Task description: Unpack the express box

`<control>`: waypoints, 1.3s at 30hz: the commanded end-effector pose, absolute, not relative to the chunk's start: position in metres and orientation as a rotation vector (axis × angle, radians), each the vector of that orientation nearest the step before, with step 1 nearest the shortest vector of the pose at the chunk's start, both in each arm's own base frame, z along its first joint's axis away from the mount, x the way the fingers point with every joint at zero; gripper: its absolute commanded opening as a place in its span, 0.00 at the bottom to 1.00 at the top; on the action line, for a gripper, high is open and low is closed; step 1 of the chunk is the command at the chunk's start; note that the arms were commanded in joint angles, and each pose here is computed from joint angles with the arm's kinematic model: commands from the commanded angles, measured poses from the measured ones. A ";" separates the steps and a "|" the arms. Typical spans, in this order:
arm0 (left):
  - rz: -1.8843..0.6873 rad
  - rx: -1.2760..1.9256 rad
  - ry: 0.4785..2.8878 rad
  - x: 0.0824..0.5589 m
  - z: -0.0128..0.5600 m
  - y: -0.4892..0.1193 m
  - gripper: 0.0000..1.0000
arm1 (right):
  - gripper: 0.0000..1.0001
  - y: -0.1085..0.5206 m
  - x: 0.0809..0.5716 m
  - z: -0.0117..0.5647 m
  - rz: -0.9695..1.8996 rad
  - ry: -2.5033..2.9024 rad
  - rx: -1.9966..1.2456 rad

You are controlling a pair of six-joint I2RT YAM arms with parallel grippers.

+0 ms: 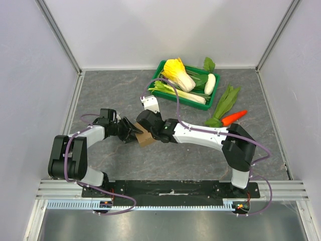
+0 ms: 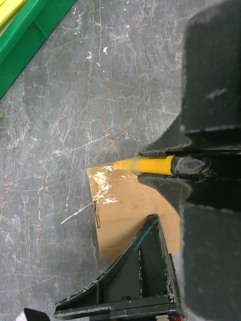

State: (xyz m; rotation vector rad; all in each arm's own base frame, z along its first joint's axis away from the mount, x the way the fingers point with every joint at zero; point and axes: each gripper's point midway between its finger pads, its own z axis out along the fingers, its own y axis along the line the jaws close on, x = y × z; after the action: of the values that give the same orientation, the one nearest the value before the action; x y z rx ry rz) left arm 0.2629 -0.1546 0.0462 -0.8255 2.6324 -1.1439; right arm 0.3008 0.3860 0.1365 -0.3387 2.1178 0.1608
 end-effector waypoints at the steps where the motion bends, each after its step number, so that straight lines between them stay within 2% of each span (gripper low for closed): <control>1: -0.921 -1.039 2.748 0.237 0.005 -0.137 0.02 | 0.00 0.380 0.267 0.101 0.157 2.267 -0.489; 10: -0.790 -1.017 2.746 0.243 0.004 -0.120 0.02 | 0.00 0.358 0.263 0.091 0.084 2.273 -0.536; 27: -0.766 -1.090 2.713 0.248 0.003 -0.117 0.02 | 0.00 0.354 0.250 0.122 0.151 2.314 -0.533; 39: -0.763 -1.105 2.702 0.250 0.004 -0.117 0.02 | 0.00 0.345 0.228 0.114 0.191 2.415 -0.548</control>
State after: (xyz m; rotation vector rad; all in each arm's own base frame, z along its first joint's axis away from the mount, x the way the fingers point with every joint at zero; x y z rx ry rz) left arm 0.2623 -0.1518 0.0462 -0.8730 2.6454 -1.1211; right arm 0.2678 0.3642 0.1240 -0.4513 2.2579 0.1881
